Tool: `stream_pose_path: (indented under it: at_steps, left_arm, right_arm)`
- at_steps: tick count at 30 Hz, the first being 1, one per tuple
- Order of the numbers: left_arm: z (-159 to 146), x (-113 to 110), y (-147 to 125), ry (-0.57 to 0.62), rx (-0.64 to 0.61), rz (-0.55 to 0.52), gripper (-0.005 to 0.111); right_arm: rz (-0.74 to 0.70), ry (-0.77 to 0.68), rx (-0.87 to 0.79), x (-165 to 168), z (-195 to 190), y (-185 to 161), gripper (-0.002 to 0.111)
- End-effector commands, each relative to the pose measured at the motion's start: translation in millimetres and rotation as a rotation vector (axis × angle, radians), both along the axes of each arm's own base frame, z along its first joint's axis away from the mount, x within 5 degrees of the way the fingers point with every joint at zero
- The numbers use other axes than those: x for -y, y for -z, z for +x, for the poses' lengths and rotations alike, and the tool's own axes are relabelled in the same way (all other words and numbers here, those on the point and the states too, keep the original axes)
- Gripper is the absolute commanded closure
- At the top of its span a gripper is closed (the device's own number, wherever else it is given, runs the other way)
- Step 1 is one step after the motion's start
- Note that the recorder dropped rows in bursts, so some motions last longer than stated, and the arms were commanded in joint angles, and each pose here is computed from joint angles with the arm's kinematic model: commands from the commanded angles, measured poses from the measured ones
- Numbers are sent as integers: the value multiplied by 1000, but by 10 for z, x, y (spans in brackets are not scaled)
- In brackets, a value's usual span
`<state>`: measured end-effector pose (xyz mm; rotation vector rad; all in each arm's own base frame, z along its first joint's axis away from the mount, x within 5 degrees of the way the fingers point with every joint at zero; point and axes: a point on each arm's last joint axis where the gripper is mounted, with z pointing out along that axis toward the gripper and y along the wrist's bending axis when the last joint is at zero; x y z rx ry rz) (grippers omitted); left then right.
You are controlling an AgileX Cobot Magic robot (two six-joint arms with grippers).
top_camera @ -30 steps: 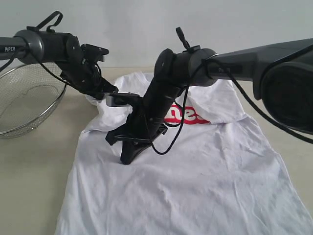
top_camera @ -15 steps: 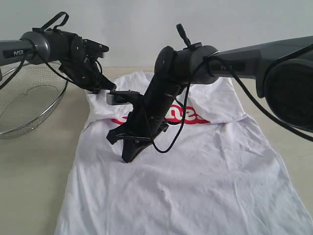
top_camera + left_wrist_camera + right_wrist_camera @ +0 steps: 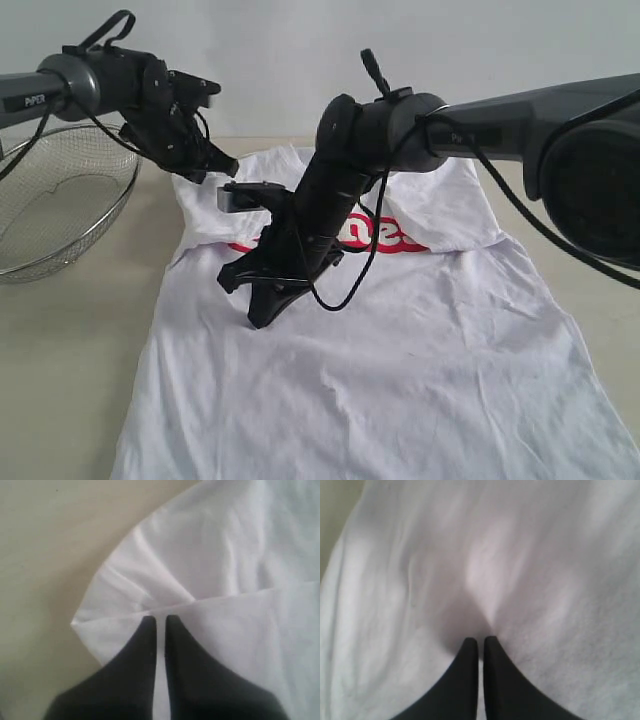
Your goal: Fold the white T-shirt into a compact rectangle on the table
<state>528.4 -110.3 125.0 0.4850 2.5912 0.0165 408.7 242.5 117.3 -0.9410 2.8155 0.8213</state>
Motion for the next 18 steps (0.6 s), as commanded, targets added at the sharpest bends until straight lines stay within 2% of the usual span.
stream_pose_path:
  at_steps: [1, 4, 9, 18]
  left_arm:
    - [-79, 55, -352, 30, -17, -79, 102]
    - [-161, 50, -411, 39, -91, -73, 102]
    - [-296, 10, -346, 59, -248, -17, 102]
    - [-371, 73, -254, 101, -334, -14, 102]
  right_arm:
    - [6, -5, 24, 1, 6, -69, 108]
    - [6, -4, 26, 1, 7, -69, 108]
    - [10, -2, 36, 1, 10, -109, 108]
    - [17, -3, 49, 2, 7, -189, 108]
